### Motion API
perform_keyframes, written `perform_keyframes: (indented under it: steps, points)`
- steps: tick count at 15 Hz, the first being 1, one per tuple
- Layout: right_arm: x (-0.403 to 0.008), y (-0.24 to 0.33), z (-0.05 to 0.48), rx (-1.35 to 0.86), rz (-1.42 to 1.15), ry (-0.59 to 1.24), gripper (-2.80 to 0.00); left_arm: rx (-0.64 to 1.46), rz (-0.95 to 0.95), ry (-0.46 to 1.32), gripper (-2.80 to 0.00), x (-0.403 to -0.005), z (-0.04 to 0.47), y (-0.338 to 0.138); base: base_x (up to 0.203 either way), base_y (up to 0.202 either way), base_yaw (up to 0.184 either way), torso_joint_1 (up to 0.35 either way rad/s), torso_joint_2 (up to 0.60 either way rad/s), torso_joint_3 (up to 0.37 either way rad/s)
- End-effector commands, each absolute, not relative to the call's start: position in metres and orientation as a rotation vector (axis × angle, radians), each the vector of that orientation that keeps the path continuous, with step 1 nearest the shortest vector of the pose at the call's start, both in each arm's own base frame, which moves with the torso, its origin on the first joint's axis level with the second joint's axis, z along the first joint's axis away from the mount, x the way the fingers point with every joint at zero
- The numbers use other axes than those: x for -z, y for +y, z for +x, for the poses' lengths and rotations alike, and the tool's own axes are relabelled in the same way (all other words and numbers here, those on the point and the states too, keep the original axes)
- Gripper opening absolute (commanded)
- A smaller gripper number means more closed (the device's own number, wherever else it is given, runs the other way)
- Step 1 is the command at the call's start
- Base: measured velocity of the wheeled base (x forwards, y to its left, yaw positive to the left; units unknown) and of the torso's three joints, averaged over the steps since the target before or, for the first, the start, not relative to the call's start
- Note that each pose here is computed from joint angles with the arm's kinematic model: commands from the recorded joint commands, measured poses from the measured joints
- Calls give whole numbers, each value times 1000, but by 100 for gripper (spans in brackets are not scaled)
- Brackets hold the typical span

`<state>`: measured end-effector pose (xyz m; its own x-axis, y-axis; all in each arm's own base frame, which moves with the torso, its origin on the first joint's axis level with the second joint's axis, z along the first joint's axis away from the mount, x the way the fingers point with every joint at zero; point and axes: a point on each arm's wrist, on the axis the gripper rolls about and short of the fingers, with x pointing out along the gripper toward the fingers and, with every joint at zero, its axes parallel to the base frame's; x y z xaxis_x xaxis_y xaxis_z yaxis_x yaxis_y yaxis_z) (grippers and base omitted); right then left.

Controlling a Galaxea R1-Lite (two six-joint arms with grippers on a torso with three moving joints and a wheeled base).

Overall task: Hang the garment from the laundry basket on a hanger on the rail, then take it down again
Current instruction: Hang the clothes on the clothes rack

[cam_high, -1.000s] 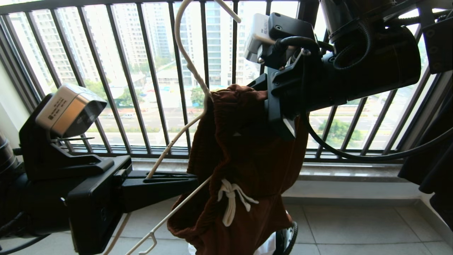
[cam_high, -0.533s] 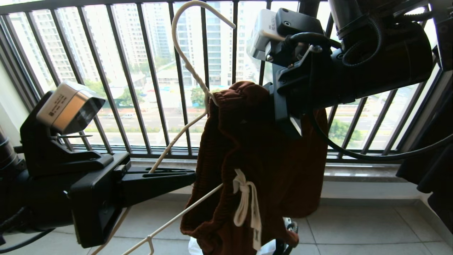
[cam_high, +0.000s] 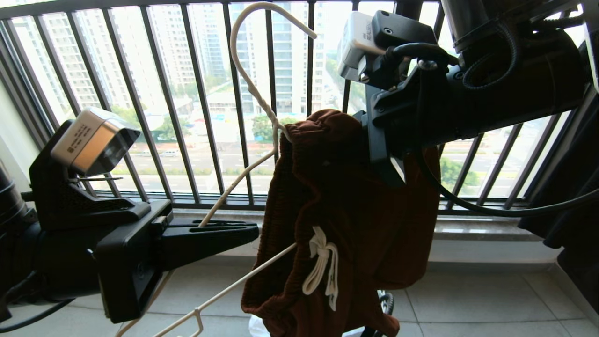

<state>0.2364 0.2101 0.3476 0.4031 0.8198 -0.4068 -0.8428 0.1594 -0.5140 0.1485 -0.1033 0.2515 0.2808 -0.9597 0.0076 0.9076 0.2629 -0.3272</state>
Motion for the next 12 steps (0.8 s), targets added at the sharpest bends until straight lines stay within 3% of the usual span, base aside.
perform_keyframes:
  steps: [1,12]
  points:
    - [-348,210,235,-1192,-764,32,-280,1279,-273,201,0,-250,148,-103,0,0,0,0,0,0]
    - [-341,208,244,-1176,-762,66,-280,1249,-252,48,0,-276,130,-84,0,0,0,0,0,0]
